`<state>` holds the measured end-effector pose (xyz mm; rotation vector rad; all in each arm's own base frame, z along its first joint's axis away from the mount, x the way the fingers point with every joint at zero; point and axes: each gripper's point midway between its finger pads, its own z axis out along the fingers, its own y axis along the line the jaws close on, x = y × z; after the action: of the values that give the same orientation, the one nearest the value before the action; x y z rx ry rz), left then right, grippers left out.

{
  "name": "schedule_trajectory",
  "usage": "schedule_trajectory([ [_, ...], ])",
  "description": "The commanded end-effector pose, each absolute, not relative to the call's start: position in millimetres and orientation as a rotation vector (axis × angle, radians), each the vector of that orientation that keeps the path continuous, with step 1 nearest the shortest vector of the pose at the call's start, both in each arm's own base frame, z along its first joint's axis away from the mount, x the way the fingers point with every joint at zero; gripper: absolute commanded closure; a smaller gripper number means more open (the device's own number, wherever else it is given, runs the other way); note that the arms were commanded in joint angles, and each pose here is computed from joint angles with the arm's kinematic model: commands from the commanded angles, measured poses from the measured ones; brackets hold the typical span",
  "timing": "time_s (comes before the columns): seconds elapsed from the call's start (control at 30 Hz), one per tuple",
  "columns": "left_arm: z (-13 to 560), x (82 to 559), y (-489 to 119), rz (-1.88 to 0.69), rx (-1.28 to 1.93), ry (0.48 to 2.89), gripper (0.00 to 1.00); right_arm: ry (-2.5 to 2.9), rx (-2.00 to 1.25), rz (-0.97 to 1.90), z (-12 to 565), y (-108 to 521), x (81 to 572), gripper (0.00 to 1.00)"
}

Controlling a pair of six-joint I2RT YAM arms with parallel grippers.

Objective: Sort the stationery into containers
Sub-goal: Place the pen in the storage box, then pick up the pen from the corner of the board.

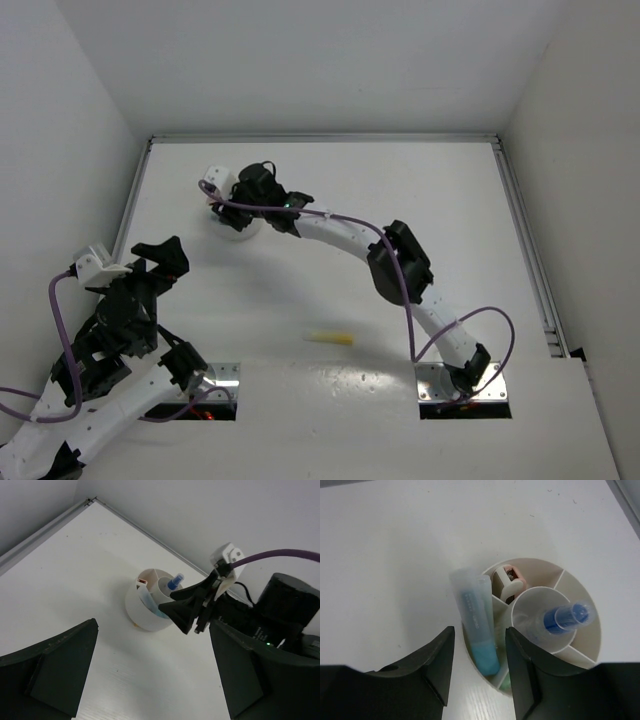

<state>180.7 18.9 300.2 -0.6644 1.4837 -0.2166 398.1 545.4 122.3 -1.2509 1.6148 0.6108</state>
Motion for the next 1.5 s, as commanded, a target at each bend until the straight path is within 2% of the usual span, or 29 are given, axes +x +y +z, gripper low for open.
schedule_trajectory([
  [0.0,301.0,179.4,21.8,-0.213,-0.674,1.475,0.00,1.441,-1.244,0.621,232.7,537.4,389.1,0.54],
  [0.07,298.3,182.3,19.0,-0.206,-0.670,1.481,0.22,1.446,-1.377,0.639,232.0,519.4,368.1,0.56],
  [0.1,294.9,185.7,17.2,-0.183,-0.668,1.490,0.52,1.430,-1.424,0.620,232.9,511.8,362.0,0.63],
  [0.13,294.1,187.3,15.4,-0.185,-0.674,1.494,0.67,1.497,-1.500,0.602,203.2,494.6,349.4,0.82],
  [0.17,293.5,189.1,14.5,-0.188,-0.696,1.489,0.78,1.471,-1.520,0.584,221.0,479.3,338.3,0.95],
  [0.2,285.7,195.0,7.4,-0.159,-0.670,1.526,0.94,1.542,-1.624,0.522,184.4,453.4,326.0,1.00],
  [0.23,282.3,198.4,2.7,-0.146,-0.653,1.548,0.96,1.557,-1.685,0.503,174.0,438.6,315.7,1.00],
  [0.3,277.9,205.2,-6.9,-0.117,-0.612,1.594,0.94,1.585,-1.781,0.451,160.5,410.8,293.9,1.00],
  [0.33,273.0,209.3,-12.6,-0.100,-0.591,1.622,0.73,1.656,-1.850,0.449,129.7,390.3,278.1,0.97],
  [0.4,269.3,220.1,-23.0,-0.041,-0.552,1.668,0.42,1.792,-1.981,0.495,85.3,354.5,242.7,0.75],
  [0.43,264.7,223.1,-27.9,-0.031,-0.533,1.691,0.30,1.802,-2.022,0.515,79.3,347.7,229.7,0.66],
  [0.47,262.3,227.6,-28.7,-0.018,-0.530,1.704,0.15,1.838,-2.068,0.536,69.2,336.3,217.8,0.56],
  [0.5,260.7,233.8,-33.0,-0.005,-0.504,1.719,0.10,1.866,-2.095,0.593,61.1,327.4,202.6,0.50],
  [0.57,260.2,241.3,-36.0,-0.040,-0.488,1.741,0.07,1.879,-2.125,0.648,55.3,322.1,186.4,0.43],
  [0.77,251.2,256.9,-37.6,-0.063,-0.445,1.783,0.06,1.897,-2.237,0.693,33.3,312.4,145.3,0.40],
  [0.93,252.4,259.0,-34.8,-0.075,-0.451,1.772,0.06,1.877,-2.248,0.704,30.2,323.7,134.5,0.35],
  [1.17,254.6,257.5,-33.7,-0.075,-0.445,1.765,0.06,1.982,-2.195,0.571,8.2,334.4,139.2,0.35],
  [1.27,254.6,257.5,-33.7,-0.075,-0.445,1.765,0.06,2.012,-2.152,0.518,4.0,339.6,140.8,0.41],
  [1.47,258.7,255.2,-32.5,-0.086,-0.450,1.750,0.06,2.107,-2.058,0.311,-18.9,336.4,145.8,0.45],
])
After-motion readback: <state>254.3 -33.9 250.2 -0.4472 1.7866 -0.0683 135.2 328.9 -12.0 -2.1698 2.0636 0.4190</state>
